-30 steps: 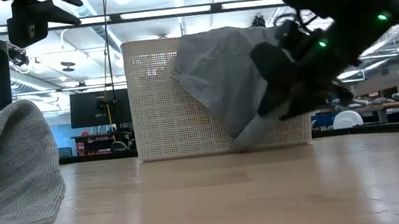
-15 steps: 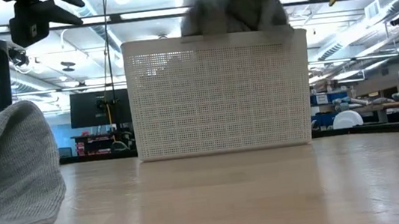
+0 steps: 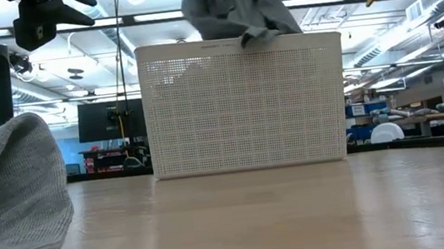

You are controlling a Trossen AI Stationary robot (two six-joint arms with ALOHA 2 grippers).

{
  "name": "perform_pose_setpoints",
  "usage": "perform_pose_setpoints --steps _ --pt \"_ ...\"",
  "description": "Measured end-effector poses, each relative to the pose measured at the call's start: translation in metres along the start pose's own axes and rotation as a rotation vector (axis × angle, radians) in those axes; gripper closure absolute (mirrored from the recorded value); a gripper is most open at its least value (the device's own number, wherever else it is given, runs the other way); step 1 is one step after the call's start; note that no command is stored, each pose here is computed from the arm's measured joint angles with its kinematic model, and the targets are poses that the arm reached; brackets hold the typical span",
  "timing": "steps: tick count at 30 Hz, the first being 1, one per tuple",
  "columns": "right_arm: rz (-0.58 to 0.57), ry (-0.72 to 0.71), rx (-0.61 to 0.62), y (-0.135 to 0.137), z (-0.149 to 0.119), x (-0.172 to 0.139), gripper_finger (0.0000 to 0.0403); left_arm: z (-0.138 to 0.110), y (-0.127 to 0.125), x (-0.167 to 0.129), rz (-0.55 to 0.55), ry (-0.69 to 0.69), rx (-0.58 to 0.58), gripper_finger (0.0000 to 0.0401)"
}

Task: Sort clothes
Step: Put the gray shirt into the bin

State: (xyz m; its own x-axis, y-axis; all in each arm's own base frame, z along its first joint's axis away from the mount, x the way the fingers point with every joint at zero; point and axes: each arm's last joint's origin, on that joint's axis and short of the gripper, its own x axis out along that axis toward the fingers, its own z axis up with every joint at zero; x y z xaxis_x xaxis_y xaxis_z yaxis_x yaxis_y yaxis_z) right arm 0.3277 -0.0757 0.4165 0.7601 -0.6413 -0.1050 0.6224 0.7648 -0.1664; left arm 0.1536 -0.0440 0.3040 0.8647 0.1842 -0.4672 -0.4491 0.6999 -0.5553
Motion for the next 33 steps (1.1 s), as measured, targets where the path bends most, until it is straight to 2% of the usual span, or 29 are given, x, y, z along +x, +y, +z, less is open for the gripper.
perform_pose_setpoints --steps 6,10,13,16,21,24,28,33 --pt "0.032 0.127 0.104 0.009 -0.027 0.035 0.0385 0.000 0.000 0.000 0.004 0.002 0.003 0.0265" --pt "0.064 0.330 0.188 0.018 -0.060 0.051 0.0356 0.000 0.001 0.000 0.005 0.003 0.004 0.0265" --pt "0.097 0.482 0.175 0.025 -0.090 0.066 0.0319 0.000 0.001 0.000 0.007 0.005 0.006 0.0265" --pt "0.090 0.566 0.206 0.029 -0.115 0.084 0.0271 -0.001 0.001 0.000 0.010 0.005 0.008 0.0265" --pt "0.014 0.698 0.313 0.022 -0.154 0.109 0.0184 -0.001 0.001 0.000 0.009 0.005 0.010 0.0265" --pt "-0.038 0.807 0.381 0.015 -0.174 0.116 0.0149 0.000 0.001 0.000 0.008 0.005 0.009 0.0265" --pt "-0.052 0.905 0.430 0.004 -0.188 0.119 0.0139 0.000 0.001 0.000 0.007 0.004 0.007 0.0265" --pt "-0.007 0.849 0.422 -0.003 -0.169 0.111 0.0165 0.000 0.000 0.000 0.004 0.002 0.004 0.0265"
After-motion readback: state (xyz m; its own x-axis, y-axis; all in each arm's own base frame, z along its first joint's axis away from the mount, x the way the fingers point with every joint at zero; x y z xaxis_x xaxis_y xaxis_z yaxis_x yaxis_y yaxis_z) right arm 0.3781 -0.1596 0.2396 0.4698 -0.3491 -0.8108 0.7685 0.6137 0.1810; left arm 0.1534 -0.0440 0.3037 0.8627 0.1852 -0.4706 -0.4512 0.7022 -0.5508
